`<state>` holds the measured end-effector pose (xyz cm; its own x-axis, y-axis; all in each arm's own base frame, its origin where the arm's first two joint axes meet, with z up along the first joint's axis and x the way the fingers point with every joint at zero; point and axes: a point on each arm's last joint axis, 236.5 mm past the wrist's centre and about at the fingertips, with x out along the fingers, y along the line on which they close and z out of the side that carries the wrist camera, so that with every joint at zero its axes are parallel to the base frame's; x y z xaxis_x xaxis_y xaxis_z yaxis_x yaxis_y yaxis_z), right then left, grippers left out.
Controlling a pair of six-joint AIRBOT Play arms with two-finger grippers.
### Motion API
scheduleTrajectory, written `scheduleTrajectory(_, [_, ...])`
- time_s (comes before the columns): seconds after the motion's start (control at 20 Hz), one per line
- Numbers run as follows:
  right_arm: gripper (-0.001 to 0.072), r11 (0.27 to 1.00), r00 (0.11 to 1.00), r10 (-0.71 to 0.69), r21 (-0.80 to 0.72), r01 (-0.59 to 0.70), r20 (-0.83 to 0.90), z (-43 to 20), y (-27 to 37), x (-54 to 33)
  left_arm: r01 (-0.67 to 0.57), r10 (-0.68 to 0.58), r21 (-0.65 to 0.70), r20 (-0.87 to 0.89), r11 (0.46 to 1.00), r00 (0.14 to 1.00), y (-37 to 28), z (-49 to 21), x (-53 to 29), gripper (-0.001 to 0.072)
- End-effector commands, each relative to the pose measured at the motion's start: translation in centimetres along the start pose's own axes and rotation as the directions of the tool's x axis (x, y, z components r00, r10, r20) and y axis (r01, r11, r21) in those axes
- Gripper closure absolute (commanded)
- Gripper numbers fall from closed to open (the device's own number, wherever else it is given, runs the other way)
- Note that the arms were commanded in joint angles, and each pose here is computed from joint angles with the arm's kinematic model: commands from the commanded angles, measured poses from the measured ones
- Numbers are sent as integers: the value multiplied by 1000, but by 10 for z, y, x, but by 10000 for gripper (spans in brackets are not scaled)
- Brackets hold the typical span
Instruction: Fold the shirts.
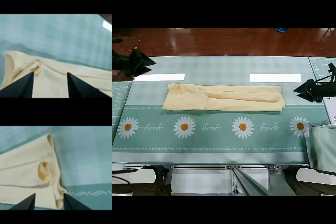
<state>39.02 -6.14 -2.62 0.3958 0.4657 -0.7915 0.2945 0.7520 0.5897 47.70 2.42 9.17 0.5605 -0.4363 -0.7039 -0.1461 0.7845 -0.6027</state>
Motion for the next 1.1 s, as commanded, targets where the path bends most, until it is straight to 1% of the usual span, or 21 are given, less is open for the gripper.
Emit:
scheduleTrajectory(0.0, [303, 993, 998, -24, 115, 17, 59, -9, -24, 17, -113, 90, 92, 230, 989, 969, -19, -4, -54, 202])
scheduleTrajectory(0.1, [304, 983, 998, 32, 177, -41, 50, -11, -16, 41, -61, 16, 179, 239, 982, 971, -53, -48, -51, 202])
scheduleTrajectory(0.15, [304, 980, 997, 68, 187, -75, 42, -10, -9, 50, -48, -8, 240, 227, 970, 974, -65, -69, -47, 202])
scheduleTrajectory(0.2, [303, 976, 995, 99, 191, -103, 27, -10, -3, 61, -35, -26, 273, 218, 961, 976, -74, -83, -43, 202])
scheduleTrajectory(0.35, [295, 974, 991, 130, 191, -120, -42, -18, 6, 90, -1, -56, 310, 172, 951, 983, -90, -104, -29, 202])
scheduleTrajectory(0.55, [297, 976, 977, 161, 170, -136, -142, -43, 27, 125, 5, -64, 319, 175, 948, 983, -95, -103, -17, 202])
scheduleTrajectory(0.6, [331, 979, 975, 172, 135, -153, -144, -45, 37, 130, 5, -62, 317, 170, 948, 983, -94, -103, -14, 202])
scheduleTrajectory(0.65, [471, 977, 970, 197, 109, -183, -142, -44, 51, 131, 5, -58, 315, 161, 949, 985, -93, -104, -9, 202])
scheduleTrajectory(0.7, [671, 973, 962, 226, 90, -215, -154, -44, 64, 130, 6, -55, 313, 148, 950, 988, -92, -106, -4, 203])
scheduleTrajectory(0.75, [690, 967, 952, 254, 65, -246, -174, -45, 75, 124, 6, -50, 309, 134, 951, 990, -90, -108, 1, 274])
scheduleTrajectory(0.8, [690, 962, 944, 272, 49, -267, -189, -46, 84, 116, 7, -47, 309, 120, 951, 992, -89, -111, 6, 506])
scheduleTrajectory(0.85, [690, 961, 942, 276, 27, -276, -191, -46, 91, 105, 10, -46, 310, 106, 951, 993, -89, -114, 11, 688])
scheduleTrajectory(0.9, [690, 965, 946, 258, -4, -264, -197, -49, 93, 93, 16, -46, 315, 88, 949, 995, -91, -119, 17, 685])
scheduleTrajectory(1.05, [690, 980, 978, 127, -131, -149, -165, -64, 94, 47, 62, -60, 360, -17, 931, 998, -109, -152, 48, 685])
